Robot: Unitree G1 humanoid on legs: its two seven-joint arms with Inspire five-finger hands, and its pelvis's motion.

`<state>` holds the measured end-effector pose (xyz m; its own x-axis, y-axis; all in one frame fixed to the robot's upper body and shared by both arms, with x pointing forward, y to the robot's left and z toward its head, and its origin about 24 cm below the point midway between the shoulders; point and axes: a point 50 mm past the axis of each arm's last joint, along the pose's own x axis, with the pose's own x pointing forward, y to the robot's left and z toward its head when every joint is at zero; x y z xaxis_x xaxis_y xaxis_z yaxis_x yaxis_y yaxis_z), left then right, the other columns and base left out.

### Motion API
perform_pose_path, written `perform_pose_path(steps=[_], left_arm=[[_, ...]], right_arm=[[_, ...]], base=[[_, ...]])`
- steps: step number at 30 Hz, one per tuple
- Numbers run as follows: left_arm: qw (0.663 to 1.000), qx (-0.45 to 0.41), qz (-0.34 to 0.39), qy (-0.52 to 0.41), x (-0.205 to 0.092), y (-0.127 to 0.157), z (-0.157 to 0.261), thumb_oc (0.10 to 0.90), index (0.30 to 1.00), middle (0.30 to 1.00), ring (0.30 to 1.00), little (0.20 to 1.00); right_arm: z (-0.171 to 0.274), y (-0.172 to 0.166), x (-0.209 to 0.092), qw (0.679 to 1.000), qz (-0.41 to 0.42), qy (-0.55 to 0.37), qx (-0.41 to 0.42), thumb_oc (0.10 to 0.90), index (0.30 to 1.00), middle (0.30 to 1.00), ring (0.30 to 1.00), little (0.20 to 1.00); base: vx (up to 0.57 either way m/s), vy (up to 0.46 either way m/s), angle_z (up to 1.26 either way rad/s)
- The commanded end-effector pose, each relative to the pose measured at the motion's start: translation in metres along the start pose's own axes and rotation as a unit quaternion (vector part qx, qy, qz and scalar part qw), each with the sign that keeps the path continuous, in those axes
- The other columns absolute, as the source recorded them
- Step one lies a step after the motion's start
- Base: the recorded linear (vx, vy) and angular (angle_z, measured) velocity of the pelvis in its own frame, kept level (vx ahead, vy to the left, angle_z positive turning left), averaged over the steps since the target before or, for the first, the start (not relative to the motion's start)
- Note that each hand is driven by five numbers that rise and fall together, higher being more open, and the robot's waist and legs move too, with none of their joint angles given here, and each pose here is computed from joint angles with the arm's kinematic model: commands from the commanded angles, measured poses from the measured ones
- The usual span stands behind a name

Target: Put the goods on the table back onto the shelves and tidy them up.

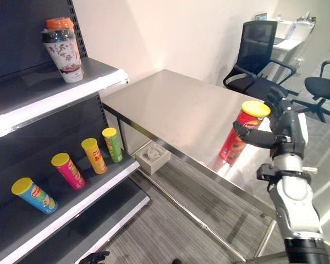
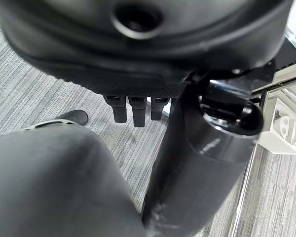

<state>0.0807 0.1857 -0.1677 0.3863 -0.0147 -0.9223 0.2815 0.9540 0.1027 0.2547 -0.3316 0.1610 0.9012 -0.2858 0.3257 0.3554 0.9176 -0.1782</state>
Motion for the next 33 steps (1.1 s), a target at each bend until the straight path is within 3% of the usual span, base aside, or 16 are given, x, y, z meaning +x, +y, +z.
perform_pose_path(steps=[1,26,27,28,33], left_arm=[[0.999,0.045,0.022,0.006,-0.002,0.021,-0.002,0.800,0.900,0.900,0.900,0.900],[0.999,0.042,0.025,0.011,-0.003,0.022,-0.006,0.800,0.900,0.900,0.900,0.900],[0.999,0.042,0.025,0.011,-0.003,0.022,-0.006,0.800,0.900,0.900,0.900,0.900],[0.999,0.041,0.026,0.011,-0.004,0.023,-0.006,0.800,0.900,0.900,0.900,0.900],[0.999,0.038,0.027,0.014,-0.004,0.023,-0.008,0.800,0.900,0.900,0.900,0.900]], right_arm=[[0.043,-0.007,0.023,0.991,-0.047,-0.113,0.047,0.800,0.900,0.900,0.900,0.900],[0.030,0.000,0.042,0.996,-0.041,-0.067,0.047,0.800,0.900,0.900,0.900,0.900],[0.030,0.000,0.043,0.996,-0.041,-0.067,0.047,0.775,0.862,0.862,0.862,0.862],[0.029,0.000,0.043,0.996,-0.041,-0.063,0.048,0.400,0.300,0.300,0.300,0.300],[0.025,0.001,0.043,0.996,-0.042,-0.055,0.051,0.400,0.300,0.300,0.300,0.300]], base=[[0.00,0.000,0.00],[0.01,-0.003,0.02],[0.00,0.000,0.00],[0.01,-0.006,0.03],[0.00,0.000,0.00]])
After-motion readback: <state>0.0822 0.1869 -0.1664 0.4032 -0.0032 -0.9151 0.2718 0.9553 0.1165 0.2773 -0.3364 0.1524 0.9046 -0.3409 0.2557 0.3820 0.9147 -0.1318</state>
